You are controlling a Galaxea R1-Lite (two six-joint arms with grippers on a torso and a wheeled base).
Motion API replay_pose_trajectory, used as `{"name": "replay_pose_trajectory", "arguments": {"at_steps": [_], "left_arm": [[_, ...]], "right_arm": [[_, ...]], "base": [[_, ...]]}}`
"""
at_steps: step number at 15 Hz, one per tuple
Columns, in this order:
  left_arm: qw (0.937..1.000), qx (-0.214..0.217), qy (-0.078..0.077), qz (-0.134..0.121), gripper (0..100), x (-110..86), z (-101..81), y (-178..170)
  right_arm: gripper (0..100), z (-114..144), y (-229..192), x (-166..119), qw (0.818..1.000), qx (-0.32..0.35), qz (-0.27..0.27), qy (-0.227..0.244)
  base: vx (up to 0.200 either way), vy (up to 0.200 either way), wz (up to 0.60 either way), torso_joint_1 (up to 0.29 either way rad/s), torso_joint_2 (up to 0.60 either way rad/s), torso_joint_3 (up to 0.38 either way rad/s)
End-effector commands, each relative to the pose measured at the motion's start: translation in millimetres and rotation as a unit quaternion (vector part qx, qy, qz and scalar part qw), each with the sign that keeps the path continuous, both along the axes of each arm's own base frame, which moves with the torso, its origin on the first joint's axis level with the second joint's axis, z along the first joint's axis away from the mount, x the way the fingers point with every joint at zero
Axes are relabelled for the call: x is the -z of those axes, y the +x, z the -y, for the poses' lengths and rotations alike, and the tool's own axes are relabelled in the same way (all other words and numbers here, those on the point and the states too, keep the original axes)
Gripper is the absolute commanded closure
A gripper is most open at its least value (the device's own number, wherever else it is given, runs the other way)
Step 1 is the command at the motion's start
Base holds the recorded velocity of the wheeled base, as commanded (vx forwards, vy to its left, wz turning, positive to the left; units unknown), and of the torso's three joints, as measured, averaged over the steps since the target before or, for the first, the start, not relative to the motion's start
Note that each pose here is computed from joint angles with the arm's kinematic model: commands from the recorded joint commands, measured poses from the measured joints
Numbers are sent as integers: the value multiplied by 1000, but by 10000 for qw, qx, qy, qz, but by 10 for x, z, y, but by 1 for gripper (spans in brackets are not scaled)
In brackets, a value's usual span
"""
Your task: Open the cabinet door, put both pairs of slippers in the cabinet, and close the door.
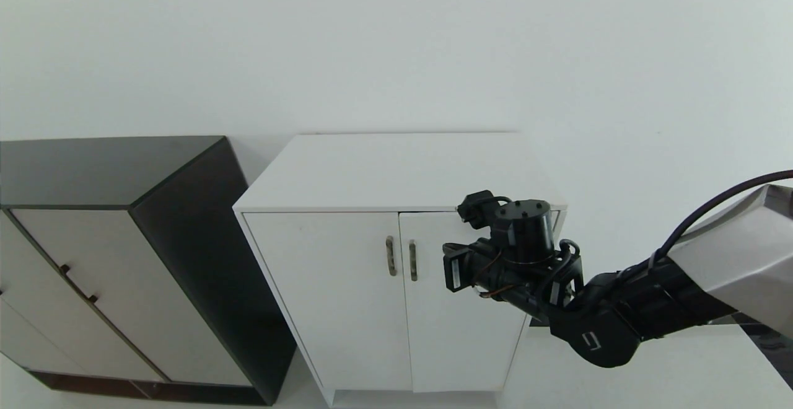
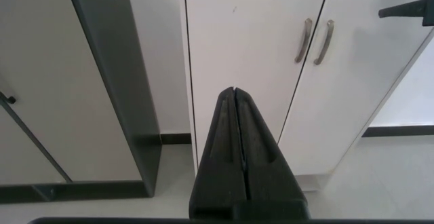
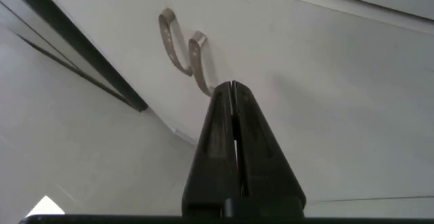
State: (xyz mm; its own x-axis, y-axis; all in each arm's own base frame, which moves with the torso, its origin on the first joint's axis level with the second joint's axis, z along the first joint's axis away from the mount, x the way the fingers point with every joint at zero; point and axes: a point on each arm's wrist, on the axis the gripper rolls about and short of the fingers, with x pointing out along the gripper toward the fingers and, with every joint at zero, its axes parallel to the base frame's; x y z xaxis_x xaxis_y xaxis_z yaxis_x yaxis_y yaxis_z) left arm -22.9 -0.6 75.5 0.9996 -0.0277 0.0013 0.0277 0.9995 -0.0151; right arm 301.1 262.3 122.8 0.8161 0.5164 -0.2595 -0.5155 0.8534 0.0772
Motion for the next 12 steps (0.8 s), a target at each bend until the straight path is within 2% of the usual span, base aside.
{"name": "replay_pose_trajectory", "arguments": {"at_steps": [1,12], "left_arm": [[10000,0,-1,-6,100,0,0,1],[10000,0,-1,-6,100,0,0,1]], "right_arm": [[100,15,123,70,9999,119,-11,-7],[100,101,383,120,9992,397,39,43]], "base": [[0,0,0,0,0,0],[0,0,0,0,0,0]]}}
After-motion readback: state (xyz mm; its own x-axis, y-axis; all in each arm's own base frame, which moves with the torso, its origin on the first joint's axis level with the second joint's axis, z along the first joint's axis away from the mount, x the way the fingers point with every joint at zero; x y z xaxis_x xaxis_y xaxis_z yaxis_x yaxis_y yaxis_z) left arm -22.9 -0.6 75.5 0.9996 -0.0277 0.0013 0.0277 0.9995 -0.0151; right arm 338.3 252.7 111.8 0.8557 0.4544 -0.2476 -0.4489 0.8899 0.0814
